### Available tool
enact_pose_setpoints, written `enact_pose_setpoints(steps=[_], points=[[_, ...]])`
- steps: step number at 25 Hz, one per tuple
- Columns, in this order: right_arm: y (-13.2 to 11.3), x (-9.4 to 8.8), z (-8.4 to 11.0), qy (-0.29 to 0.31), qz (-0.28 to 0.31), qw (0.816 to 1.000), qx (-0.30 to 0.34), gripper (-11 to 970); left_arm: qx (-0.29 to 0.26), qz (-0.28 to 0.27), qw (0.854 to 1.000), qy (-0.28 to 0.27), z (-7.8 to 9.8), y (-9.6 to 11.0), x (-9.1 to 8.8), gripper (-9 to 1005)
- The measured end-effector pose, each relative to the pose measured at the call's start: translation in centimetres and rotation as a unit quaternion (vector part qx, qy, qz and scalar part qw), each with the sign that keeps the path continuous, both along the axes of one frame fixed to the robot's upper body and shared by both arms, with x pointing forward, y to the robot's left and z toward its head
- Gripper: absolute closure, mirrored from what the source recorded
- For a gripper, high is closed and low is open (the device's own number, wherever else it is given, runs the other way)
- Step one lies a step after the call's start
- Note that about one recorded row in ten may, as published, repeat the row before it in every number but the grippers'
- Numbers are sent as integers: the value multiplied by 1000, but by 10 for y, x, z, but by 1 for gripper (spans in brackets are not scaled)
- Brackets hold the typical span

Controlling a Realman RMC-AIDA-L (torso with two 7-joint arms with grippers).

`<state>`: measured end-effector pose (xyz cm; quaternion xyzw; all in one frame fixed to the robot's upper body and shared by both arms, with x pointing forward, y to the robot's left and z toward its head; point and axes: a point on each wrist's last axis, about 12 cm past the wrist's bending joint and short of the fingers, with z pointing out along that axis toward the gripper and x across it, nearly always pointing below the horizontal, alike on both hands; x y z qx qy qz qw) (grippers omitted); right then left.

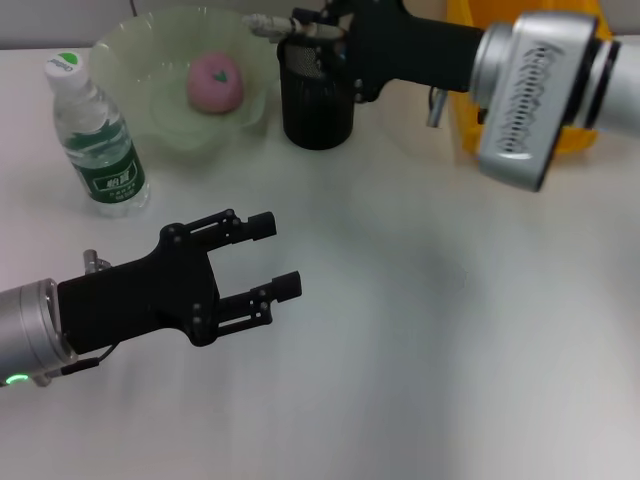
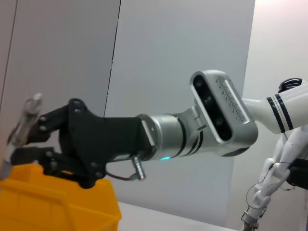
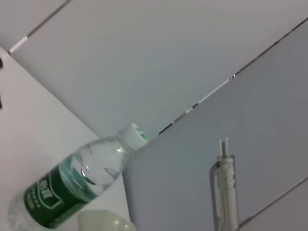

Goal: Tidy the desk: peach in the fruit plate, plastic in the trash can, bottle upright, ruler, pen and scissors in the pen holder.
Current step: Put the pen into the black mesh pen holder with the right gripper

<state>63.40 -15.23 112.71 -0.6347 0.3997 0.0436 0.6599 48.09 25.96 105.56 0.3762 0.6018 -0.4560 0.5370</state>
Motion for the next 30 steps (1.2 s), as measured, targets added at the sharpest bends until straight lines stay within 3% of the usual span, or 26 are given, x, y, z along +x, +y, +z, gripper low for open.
enact_pose_setpoints(steps=[14, 30], points=[[28, 20, 1, 42, -63, 997, 20, 792, -10, -6, 1000, -6, 3, -2, 1, 286], [28, 26, -7, 190, -134, 966, 114, 782, -11, -13, 1000, -14, 1, -6, -2, 286]])
